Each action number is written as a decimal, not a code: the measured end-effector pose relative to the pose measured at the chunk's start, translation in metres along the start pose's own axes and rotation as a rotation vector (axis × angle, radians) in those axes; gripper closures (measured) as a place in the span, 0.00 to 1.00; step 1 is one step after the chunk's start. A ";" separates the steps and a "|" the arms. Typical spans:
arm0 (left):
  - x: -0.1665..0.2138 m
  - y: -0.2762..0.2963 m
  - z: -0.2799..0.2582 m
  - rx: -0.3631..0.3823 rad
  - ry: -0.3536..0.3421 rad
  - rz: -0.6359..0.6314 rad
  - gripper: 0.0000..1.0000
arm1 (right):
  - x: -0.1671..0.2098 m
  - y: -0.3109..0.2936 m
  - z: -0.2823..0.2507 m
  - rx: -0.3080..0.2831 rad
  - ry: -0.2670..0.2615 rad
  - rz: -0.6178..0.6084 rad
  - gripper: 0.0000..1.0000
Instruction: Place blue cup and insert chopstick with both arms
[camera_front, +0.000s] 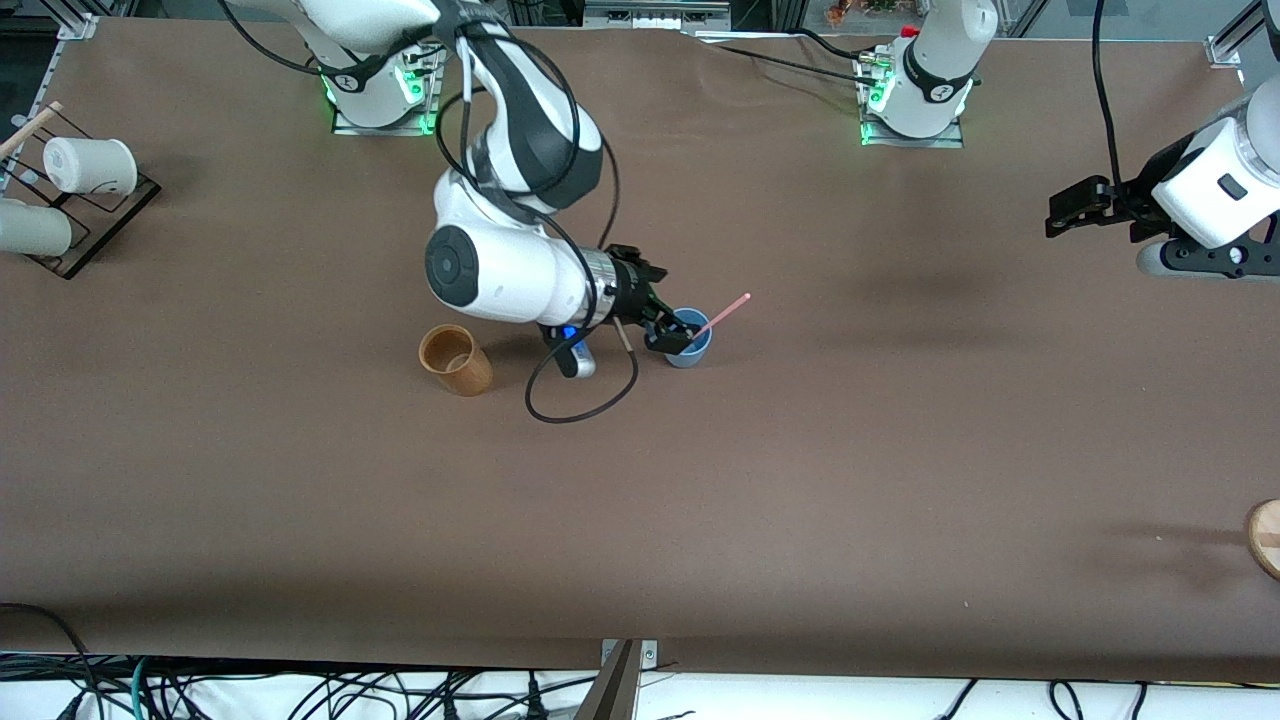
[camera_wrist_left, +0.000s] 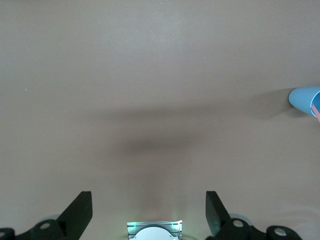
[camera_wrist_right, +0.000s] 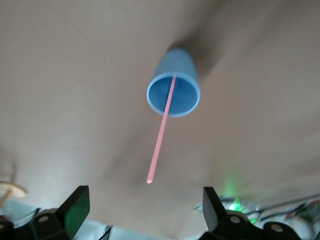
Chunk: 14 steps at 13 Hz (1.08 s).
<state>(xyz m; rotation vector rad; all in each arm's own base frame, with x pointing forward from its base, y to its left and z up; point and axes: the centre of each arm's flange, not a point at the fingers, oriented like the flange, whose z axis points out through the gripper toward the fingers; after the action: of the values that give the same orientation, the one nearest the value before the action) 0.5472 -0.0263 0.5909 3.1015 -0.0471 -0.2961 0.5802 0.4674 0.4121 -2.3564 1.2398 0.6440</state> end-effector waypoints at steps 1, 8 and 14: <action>0.000 0.000 0.000 0.000 0.000 0.000 0.00 | 0.001 0.003 -0.015 -0.022 0.049 -0.079 0.00; 0.000 0.000 0.001 0.000 -0.001 0.000 0.00 | 0.064 0.052 -0.139 -0.314 0.278 -0.653 0.00; 0.002 -0.001 0.002 0.000 -0.005 -0.002 0.00 | 0.153 0.146 -0.286 -0.472 0.361 -1.113 0.00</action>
<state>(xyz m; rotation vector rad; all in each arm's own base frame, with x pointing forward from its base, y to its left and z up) 0.5484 -0.0252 0.5883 3.1006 -0.0441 -0.3034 0.5944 0.1355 0.5386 -3.0837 -0.3017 0.1172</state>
